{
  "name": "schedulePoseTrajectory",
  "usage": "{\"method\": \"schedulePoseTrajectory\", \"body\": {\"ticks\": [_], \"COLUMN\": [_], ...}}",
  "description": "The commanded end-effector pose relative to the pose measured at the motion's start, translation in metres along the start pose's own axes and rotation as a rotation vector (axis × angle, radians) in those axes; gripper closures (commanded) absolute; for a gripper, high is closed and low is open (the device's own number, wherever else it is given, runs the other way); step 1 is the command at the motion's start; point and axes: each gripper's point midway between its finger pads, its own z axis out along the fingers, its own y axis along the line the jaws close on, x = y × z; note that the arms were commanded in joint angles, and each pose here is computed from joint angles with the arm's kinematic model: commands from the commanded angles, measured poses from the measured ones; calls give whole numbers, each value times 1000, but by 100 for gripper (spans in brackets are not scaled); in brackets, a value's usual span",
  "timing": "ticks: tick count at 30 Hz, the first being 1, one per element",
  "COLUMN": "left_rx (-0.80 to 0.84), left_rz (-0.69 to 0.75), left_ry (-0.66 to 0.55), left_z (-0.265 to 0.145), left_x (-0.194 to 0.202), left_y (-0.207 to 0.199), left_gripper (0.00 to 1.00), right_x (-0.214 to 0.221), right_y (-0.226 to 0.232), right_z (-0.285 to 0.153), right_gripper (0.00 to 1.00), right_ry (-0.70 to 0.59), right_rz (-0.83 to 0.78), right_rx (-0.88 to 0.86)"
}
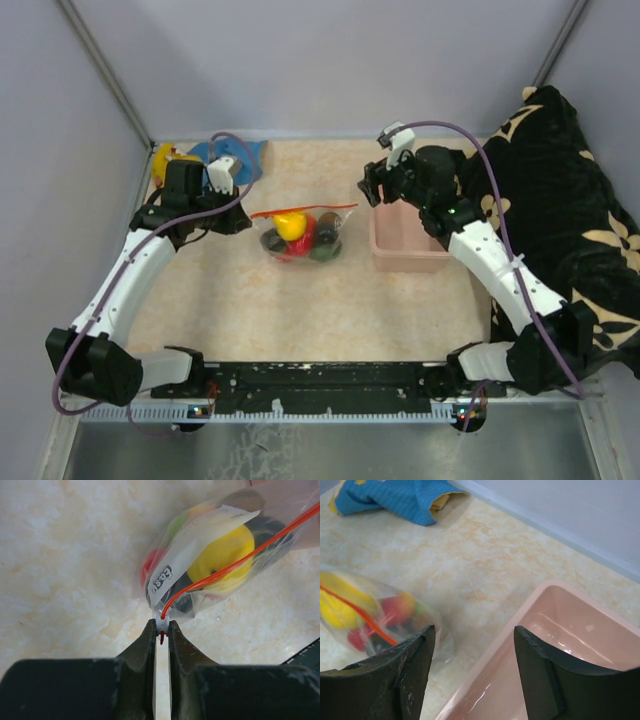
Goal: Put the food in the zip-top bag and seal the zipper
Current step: Reset both arms
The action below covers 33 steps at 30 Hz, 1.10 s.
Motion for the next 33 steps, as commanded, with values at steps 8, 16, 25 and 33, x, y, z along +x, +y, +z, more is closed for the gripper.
{"method": "schedulePoseTrajectory", "body": {"ticks": [8, 16, 25, 33], "left_rx": [1, -18, -50, -145], "left_rz": [-119, -116, -162, -147], "left_ry": [-89, -169, -338, -595], "left_z": [-21, -39, -69, -127], "left_x": [-9, -13, -3, 3], "left_y": [-9, -11, -14, -10], "left_gripper": [71, 54, 38, 0], "right_x": [-30, -19, 23, 28], "right_y": [-50, -51, -45, -43], "right_z": [-77, -122, -167, -234], "right_gripper": [24, 23, 23, 22], "right_ry": [-172, -260, -243, -320], "right_rz": [81, 154, 279, 263], "right_rx": [379, 464, 536, 621]}}
